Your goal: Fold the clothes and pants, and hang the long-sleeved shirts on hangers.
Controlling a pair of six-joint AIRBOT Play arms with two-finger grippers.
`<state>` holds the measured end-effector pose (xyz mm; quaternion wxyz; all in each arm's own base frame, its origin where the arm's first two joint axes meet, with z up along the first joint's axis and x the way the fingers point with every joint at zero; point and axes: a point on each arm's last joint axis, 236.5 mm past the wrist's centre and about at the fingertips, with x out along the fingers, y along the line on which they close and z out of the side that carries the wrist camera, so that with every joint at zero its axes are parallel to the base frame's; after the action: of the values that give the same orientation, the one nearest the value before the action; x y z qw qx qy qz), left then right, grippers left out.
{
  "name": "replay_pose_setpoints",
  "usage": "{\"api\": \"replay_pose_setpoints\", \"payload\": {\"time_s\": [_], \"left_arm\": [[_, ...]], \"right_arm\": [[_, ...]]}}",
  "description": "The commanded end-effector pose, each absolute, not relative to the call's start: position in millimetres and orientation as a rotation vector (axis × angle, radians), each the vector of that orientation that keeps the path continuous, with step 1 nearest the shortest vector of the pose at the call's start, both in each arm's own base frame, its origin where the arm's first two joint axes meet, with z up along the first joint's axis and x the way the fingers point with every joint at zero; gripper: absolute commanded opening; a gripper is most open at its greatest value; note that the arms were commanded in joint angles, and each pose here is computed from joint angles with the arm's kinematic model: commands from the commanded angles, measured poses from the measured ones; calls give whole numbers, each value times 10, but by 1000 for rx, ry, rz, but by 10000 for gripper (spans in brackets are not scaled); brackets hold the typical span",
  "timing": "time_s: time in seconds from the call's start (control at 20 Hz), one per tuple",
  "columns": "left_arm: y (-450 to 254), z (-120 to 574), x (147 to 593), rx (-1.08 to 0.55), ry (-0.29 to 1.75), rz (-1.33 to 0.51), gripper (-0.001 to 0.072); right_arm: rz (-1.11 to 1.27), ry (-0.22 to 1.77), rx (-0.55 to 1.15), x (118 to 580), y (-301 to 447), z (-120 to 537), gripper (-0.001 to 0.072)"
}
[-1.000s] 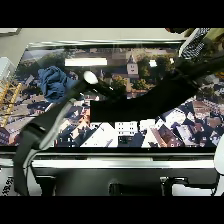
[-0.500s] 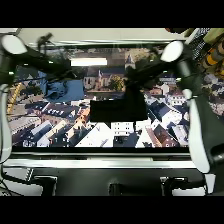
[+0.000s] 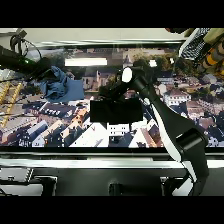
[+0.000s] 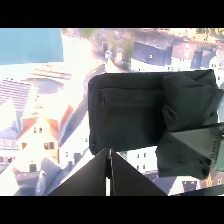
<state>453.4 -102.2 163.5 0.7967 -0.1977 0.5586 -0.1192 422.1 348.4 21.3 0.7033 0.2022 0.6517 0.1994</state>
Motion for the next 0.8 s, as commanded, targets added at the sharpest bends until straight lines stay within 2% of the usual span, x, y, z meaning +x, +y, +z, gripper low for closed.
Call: {"api": "replay_pose_setpoints", "payload": {"time_s": [0.0,0.05,0.1,0.15,0.2,0.25,0.35,0.55,0.75], "left_arm": [[-980,1635,4529,-420,1198,-251,16],[-980,1636,4531,-420,1197,-251,16],[-980,1636,4531,-420,1197,-251,16],[-980,1636,4532,-420,1197,-251,16],[-982,1636,4530,-420,1197,-251,16],[-981,1636,4531,-420,1197,-251,16],[-981,1635,4530,-420,1198,-251,16],[-975,1634,4532,-420,1197,-249,16],[-975,1634,4532,-420,1197,-250,16]], "right_arm": [[495,1425,536,4265,3736,238,316],[530,1413,584,4271,3812,348,381],[589,1391,610,4252,3904,488,381],[658,1350,629,4242,3986,681,418],[687,1314,638,4251,4009,832,497],[695,1278,636,4261,3987,977,520],[668,1224,616,4354,3722,1195,520],[508,1139,604,4779,2441,1474,520],[313,1191,621,4898,891,1191,545]]}}
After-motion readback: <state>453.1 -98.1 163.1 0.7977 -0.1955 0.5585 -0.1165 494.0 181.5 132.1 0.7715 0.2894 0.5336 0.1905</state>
